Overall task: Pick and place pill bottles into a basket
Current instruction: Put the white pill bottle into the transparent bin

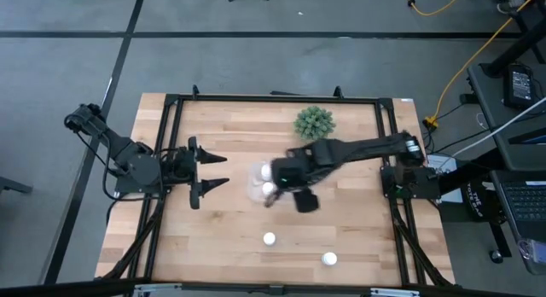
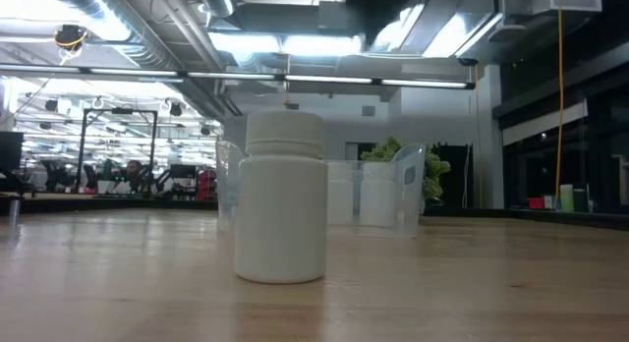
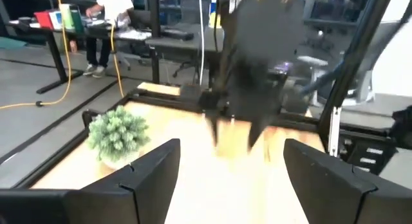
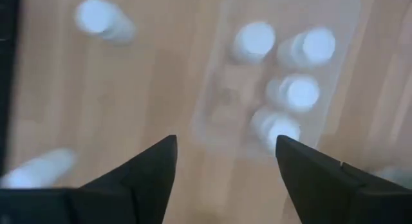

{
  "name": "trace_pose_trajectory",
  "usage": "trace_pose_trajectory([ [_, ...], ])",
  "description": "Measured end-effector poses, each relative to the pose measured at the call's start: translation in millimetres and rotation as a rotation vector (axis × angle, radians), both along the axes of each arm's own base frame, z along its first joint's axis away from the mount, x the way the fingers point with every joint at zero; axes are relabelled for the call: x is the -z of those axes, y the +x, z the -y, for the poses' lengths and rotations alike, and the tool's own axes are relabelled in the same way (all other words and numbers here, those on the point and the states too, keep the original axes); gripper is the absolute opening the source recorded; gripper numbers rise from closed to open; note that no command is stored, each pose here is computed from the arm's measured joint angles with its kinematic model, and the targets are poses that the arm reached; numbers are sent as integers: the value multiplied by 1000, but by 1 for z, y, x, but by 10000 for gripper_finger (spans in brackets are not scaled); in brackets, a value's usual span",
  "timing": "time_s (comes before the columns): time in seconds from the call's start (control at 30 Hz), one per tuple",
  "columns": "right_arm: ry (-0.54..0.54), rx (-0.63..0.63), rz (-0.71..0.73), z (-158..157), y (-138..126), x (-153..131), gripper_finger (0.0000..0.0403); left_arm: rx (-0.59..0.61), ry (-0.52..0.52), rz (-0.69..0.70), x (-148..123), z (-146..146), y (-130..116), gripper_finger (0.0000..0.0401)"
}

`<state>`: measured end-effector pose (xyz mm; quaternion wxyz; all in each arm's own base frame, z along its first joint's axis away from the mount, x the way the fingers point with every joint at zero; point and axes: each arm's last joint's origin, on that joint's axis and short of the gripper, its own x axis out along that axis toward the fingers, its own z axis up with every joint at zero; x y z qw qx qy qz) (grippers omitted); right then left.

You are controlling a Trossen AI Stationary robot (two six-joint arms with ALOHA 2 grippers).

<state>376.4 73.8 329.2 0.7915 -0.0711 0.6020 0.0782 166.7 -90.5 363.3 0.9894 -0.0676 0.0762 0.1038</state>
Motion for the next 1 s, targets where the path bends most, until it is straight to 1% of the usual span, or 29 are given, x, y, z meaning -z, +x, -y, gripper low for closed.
trace_pose_trajectory([
  [0.07,21,41,-8,-12,-22,-19,259,2,8,-29,4,1,0,269],
  [0.17,90,91,58,-35,-60,-50,255,21,4,-45,7,3,4,269],
  [0.27,208,99,153,-63,-98,-76,254,68,4,-67,10,7,9,269],
  [0.37,332,129,286,-92,-128,-93,254,141,18,-106,16,10,17,269],
  [0.4,350,147,332,-100,-135,-96,254,165,18,-119,17,11,19,269],
  [0.43,345,160,374,-108,-141,-97,254,177,19,-126,19,12,22,269],
  [0.47,331,168,400,-115,-146,-95,254,182,24,-132,21,12,25,269],
  [0.53,292,182,400,-128,-151,-85,254,171,52,-150,24,11,31,269],
  [0.6,278,216,351,-138,-151,-69,254,150,50,-150,27,10,38,269],
  [0.7,261,304,279,-147,-151,-44,254,124,46,-158,30,7,45,269],
  [0.77,249,343,241,-153,-153,-29,254,110,26,-162,32,6,48,269],
  [0.93,227,396,159,-166,-164,4,254,88,-38,-153,33,5,49,269],
  [1.0,230,449,112,-169,-168,20,254,80,-61,-149,32,5,49,269],
])
